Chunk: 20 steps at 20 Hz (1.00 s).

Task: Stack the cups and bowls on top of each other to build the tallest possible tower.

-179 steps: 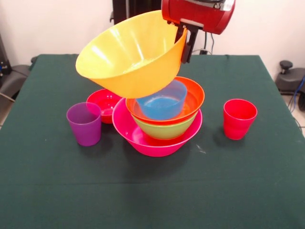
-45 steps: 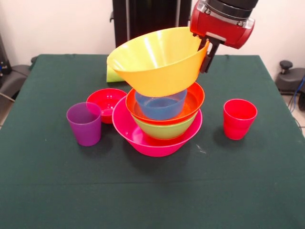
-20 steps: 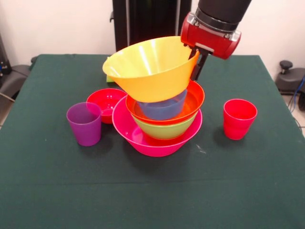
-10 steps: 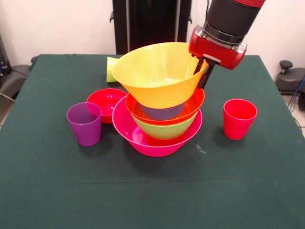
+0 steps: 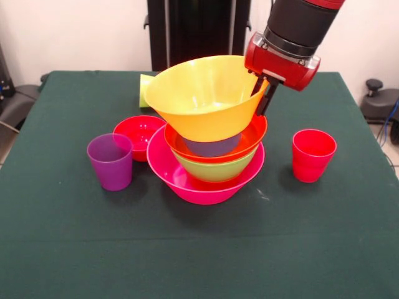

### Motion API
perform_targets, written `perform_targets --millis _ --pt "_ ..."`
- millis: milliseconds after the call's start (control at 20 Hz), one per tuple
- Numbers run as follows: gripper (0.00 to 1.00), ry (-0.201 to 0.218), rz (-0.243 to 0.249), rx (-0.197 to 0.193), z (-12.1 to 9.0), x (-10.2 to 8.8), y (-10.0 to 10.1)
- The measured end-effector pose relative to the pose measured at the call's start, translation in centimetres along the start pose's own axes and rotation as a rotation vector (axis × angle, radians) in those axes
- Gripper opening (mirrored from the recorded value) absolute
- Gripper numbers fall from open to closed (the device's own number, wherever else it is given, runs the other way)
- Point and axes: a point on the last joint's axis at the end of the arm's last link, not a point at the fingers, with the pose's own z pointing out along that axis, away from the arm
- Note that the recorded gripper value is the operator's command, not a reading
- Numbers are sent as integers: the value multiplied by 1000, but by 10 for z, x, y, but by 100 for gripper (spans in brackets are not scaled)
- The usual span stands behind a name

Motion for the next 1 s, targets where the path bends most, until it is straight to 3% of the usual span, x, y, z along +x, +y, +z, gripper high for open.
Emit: perform_targets --millis 800,850,1000 --pt "0 3 2 8 6 1 -2" --pt "100 3 3 8 7 1 -2" --pt "100 6 3 9 8 2 -2"
